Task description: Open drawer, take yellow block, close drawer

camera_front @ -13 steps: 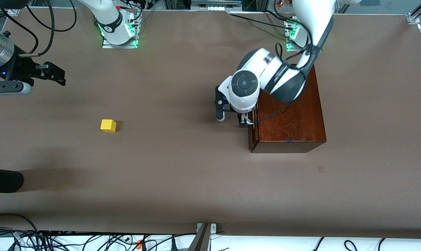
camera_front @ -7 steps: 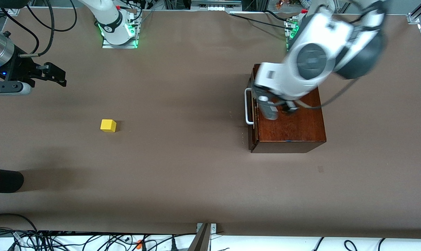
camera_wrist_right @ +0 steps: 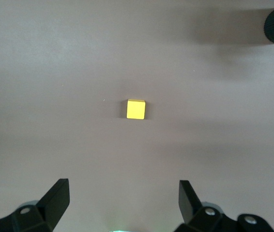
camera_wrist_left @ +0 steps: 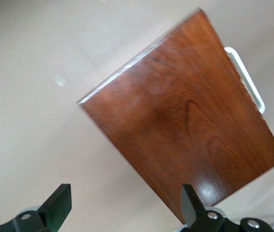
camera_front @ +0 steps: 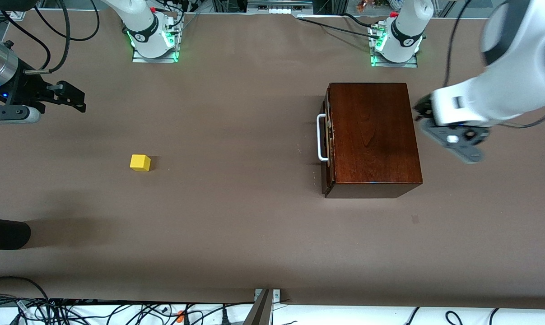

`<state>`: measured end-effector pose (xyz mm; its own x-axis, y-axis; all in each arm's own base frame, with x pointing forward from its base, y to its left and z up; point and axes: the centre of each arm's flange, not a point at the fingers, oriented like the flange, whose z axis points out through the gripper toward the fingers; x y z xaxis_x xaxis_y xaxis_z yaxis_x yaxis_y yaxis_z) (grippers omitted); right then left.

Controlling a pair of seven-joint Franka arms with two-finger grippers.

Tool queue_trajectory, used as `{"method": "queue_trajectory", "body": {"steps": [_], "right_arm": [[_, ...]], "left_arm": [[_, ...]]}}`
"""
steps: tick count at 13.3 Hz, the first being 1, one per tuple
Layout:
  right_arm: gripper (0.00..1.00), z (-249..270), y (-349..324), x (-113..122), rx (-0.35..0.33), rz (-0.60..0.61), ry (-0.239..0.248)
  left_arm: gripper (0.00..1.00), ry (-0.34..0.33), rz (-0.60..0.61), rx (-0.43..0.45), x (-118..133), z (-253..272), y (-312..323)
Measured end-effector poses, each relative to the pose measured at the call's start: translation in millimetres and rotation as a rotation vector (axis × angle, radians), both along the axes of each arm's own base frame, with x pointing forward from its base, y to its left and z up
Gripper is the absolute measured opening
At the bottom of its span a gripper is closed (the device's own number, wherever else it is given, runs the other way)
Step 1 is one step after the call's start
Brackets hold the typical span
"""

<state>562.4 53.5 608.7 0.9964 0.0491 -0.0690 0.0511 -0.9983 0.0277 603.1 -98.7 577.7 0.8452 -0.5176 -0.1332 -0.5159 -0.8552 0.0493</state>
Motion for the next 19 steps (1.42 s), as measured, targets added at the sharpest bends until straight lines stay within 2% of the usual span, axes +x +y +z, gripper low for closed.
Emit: {"method": "queue_trajectory", "body": {"steps": [3, 5, 9, 19], "right_arm": [[1.00, 0.0, 0.0, 0.0, 0.000, 0.000, 0.000], [1.00, 0.0, 0.0, 0.0, 0.000, 0.000, 0.000], [1.00, 0.0, 0.0, 0.1, 0.000, 0.000, 0.000], [1.00, 0.6, 0.1, 1.1, 0.001, 0.000, -0.009]], "left_arm": [[1.00, -0.083, 0.323, 0.016, -4.1, 2.1, 35.6], [1.00, -0.128, 0.466, 0.014, -19.3, 2.0, 43.0], [1.00, -0.147, 0.539, -0.016, -47.8, 15.8, 58.0], [1.00, -0.121, 0.571, -0.005, -51.5, 7.0, 77.0]]}}
